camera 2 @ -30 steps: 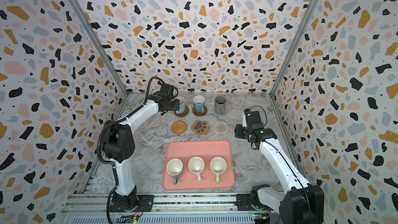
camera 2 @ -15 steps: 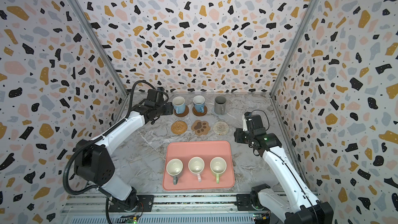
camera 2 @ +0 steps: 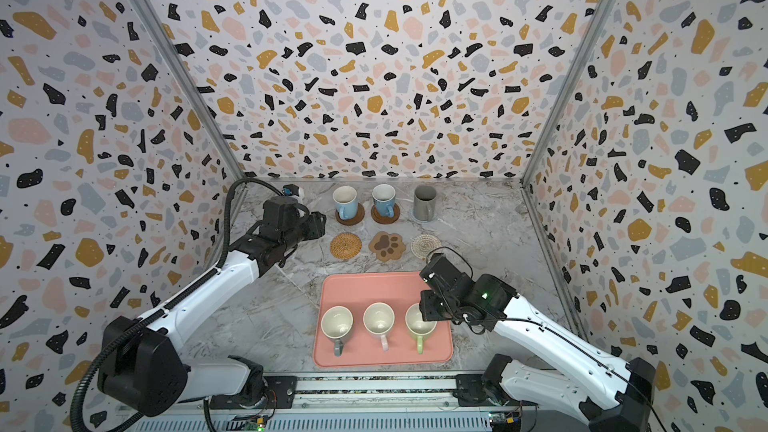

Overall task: Place cups on coasters
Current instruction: Pick up the cup from the tray.

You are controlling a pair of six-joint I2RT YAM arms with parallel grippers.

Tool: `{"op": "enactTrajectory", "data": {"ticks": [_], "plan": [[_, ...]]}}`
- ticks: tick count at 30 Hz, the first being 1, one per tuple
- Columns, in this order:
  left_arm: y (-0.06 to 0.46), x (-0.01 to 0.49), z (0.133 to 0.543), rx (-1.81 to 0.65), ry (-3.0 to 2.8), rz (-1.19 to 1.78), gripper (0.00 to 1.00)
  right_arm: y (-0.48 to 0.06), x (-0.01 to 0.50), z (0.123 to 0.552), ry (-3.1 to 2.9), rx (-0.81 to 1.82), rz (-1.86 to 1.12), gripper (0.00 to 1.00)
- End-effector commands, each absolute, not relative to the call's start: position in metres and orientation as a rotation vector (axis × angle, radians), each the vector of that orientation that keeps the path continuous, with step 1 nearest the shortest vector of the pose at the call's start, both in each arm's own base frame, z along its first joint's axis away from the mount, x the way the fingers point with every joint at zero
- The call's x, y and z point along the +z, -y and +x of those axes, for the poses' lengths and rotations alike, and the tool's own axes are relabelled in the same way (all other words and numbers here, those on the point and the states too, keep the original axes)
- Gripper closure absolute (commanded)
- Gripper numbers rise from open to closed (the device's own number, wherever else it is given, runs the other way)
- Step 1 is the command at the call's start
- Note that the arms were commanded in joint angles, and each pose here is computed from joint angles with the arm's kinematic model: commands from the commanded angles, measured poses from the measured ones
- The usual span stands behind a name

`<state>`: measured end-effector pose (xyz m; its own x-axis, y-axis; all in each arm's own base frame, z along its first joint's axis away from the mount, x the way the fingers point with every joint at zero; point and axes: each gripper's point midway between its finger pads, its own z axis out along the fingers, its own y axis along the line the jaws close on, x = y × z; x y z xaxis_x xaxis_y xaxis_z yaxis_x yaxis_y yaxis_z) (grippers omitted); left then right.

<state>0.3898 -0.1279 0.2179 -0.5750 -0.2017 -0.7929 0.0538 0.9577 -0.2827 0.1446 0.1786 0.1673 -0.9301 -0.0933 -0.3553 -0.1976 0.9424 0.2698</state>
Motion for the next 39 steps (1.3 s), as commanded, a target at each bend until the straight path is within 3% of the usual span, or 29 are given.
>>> {"op": "enactTrajectory", "data": {"ticks": [1,12,27,39], "plan": [[0.126,0.245,0.396,-0.379,-2.044,-0.148,0.38,-0.163,0.174,0.127,-2.818,0.335,-0.087,0.48],[0.127,0.235,0.388,-0.415,-2.057,-0.166,0.38,-0.177,0.153,0.084,-2.931,0.285,-0.204,0.45],[0.124,0.218,0.372,-0.43,-2.092,-0.18,0.37,-0.194,0.115,0.078,-2.951,0.285,-0.21,0.47],[0.121,0.211,0.361,-0.443,-2.102,-0.191,0.37,-0.189,0.091,0.081,-2.96,0.178,-0.196,0.55]]}}
